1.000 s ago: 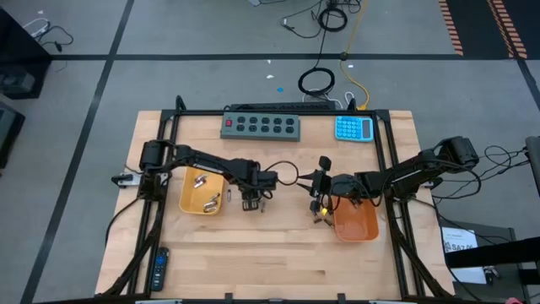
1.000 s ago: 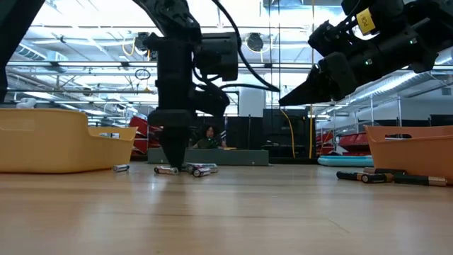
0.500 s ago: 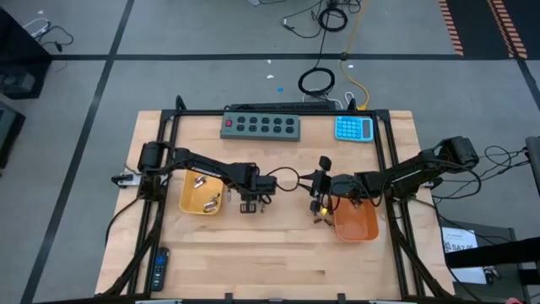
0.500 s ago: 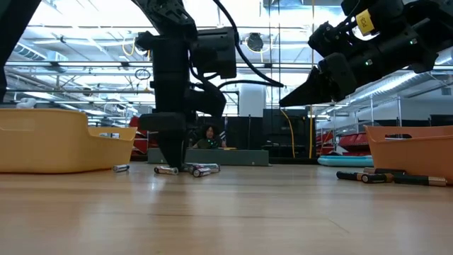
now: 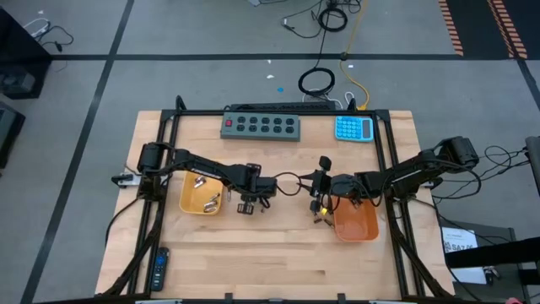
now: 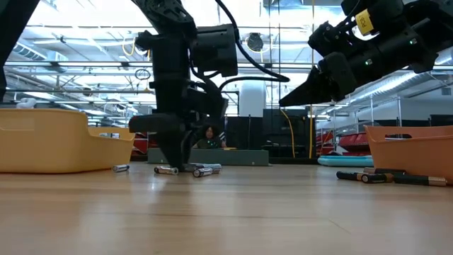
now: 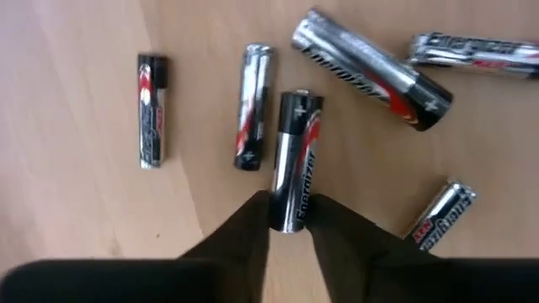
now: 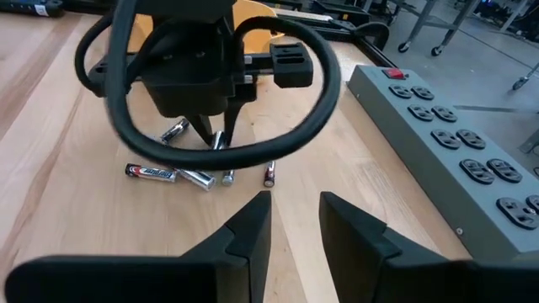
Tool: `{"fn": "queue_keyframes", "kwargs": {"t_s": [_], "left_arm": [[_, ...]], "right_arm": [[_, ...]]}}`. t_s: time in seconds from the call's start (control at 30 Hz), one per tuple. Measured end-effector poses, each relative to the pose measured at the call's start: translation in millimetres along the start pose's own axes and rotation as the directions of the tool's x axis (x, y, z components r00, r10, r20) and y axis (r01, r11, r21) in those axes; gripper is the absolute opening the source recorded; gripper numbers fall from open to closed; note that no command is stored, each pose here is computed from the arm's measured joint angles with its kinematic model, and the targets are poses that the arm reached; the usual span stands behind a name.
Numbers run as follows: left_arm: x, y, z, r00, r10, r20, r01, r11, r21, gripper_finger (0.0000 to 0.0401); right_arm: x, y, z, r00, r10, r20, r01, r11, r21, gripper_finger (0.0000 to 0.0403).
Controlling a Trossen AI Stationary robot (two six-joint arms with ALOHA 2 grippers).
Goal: Sort batteries
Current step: Put the silver battery into the yellow bin
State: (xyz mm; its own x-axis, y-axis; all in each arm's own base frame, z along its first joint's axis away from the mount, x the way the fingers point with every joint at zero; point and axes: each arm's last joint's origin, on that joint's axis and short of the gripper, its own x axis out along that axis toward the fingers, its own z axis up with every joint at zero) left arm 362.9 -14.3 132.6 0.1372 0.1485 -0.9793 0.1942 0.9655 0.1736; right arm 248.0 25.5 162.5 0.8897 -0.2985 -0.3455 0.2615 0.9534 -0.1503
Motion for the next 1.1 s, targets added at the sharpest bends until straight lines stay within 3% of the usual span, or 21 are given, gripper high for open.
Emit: {"fn": "queue_keyframes", "kwargs": {"t_s": [0.1,0.3,0.5,0.6,0.77,0.87,0.97,1.1], "left_arm": [[0.0,0.7,1.7,1.000,-0.007,0.019,0.007,1.000,-0.002,0.0042],[-7.5,0.5,2.9,1.000,0.005,0.000,-0.005,0.999,-0.054,0.0042],[-55.6,3.7,-7.8,1.000,-0.010,-0.005,0.009,0.980,-0.199,0.0042],[-83.9,1.9,-26.8,0.995,-0.078,-0.060,0.056,0.951,-0.303,0.0042],[-114.1,-2.3,-72.7,0.970,-0.146,-0.193,0.040,0.885,-0.464,0.0042],[-111.3,-7.1,-100.1,0.953,-0.212,-0.219,0.069,0.850,-0.522,0.0042],[-103.4,-10.9,-126.6,0.945,-0.196,-0.263,0.016,0.827,-0.562,0.0043],[-94.0,-11.8,-145.3,0.939,-0.178,-0.295,-0.040,0.794,-0.606,0.0100]], "right_arm": [[0.0,0.0,-0.1,1.000,0.000,0.000,0.000,1.000,0.009,0.0093],[-0.1,-0.1,-2.5,1.000,0.000,-0.023,0.001,1.000,0.022,0.0093],[-0.1,-0.1,-3.1,1.000,-0.001,-0.029,0.001,1.000,0.020,0.0093],[-0.1,0.0,-5.0,0.999,-0.003,-0.046,0.003,1.000,0.013,0.0093],[3.0,1.4,-8.9,0.998,-0.004,-0.061,0.004,1.000,-0.001,0.0093],[7.1,3.3,-14.6,0.997,-0.004,-0.082,0.003,1.000,-0.012,0.0093],[12.2,5.8,-19.8,0.996,-0.001,-0.088,-0.001,1.000,-0.018,0.0093],[16.1,7.8,-21.1,0.998,0.005,-0.067,-0.006,1.000,-0.026,0.0093]]}}
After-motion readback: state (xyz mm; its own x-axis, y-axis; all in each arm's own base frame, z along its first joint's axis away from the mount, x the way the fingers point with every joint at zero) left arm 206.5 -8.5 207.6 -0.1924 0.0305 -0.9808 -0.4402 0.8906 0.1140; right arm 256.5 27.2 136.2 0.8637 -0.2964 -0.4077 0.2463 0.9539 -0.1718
